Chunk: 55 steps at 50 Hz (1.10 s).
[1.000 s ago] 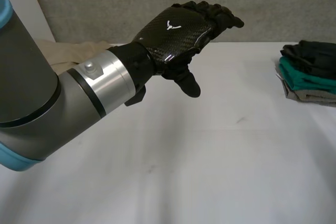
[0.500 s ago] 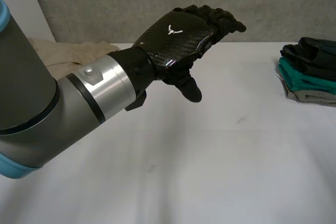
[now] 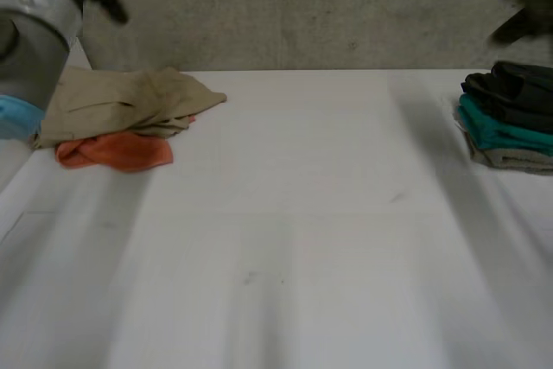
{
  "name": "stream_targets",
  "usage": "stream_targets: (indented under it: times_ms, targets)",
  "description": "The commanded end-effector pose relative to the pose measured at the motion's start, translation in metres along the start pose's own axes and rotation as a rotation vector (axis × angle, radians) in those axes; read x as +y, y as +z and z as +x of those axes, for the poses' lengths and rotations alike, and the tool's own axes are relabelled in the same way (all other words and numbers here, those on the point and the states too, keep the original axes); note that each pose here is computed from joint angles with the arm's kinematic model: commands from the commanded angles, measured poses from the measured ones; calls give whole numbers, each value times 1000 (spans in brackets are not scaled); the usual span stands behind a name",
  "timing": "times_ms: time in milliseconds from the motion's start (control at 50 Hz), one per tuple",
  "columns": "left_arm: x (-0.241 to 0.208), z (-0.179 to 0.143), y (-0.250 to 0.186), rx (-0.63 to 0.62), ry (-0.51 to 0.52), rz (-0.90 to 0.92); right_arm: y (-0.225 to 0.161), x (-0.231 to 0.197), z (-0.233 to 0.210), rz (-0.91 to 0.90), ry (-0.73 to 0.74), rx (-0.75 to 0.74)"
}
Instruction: Fold the laundry.
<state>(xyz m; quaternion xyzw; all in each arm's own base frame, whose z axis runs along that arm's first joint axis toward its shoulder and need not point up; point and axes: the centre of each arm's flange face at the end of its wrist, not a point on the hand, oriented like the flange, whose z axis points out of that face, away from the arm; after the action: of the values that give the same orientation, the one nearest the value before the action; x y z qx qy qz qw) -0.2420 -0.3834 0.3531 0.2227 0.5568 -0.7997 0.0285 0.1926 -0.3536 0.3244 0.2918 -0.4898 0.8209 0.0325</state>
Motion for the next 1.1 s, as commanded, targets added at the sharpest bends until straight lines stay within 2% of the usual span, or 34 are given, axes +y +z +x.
stream_targets:
  times_ms: [20, 160, 240, 380, 500, 520, 580, 620, 660, 720, 740, 780, 820, 840, 880, 900, 960, 1020, 1100]
  targets:
    - [148, -7, 27, 17, 273, -223, -54, 31, -61, -171, 48, -154]
    - [249, -10, 40, -25, 358, -254, -83, 52, -83, -268, 16, -215]
    - [283, -11, 42, -28, 362, -248, -88, 58, -85, -295, -3, -225]
    - [313, -9, 49, -14, 372, -180, -95, 64, -89, -320, 4, -235]
    - [305, -5, 57, -62, 388, -133, -98, 66, -90, -326, 4, -239]
    - [302, -3, 58, -79, 389, -129, -98, 65, -90, -325, 2, -239]
    - [251, 4, 70, -176, 392, -59, -97, 65, -90, -323, 2, -236]
    - [196, -3, 77, -239, 379, 11, -97, 65, -90, -321, 1, -237]
    - [169, -6, 75, -246, 373, 48, -96, 65, -89, -322, 1, -235]
    - [106, -9, 65, -239, 361, 157, -95, 64, -89, -321, 1, -232]
    - [64, 1, 54, -212, 327, 236, -95, 65, -89, -322, 1, -231]
    - [17, 25, 33, -150, 244, 315, -95, 65, -87, -327, 0, -218]
    - [-10, 44, 13, -94, 166, 352, -95, 65, -86, -332, -1, -208]
    - [-28, 58, -6, -41, 91, 368, -94, 66, -83, -340, -7, -189]
    - [-43, 73, -26, 15, 14, 377, -92, 65, -80, -347, -15, -163]
    - [-55, 86, -46, 71, -57, 381, -91, 65, -77, -356, -20, -140]
    - [-59, 117, -87, 191, -163, 342, -89, 68, -70, -372, -31, -100]
    - [-42, 145, -114, 284, -191, 264, -89, 69, -65, -383, -36, -78]
    - [5, 201, -171, 486, -178, 67, -88, 70, -58, -386, -36, -60]
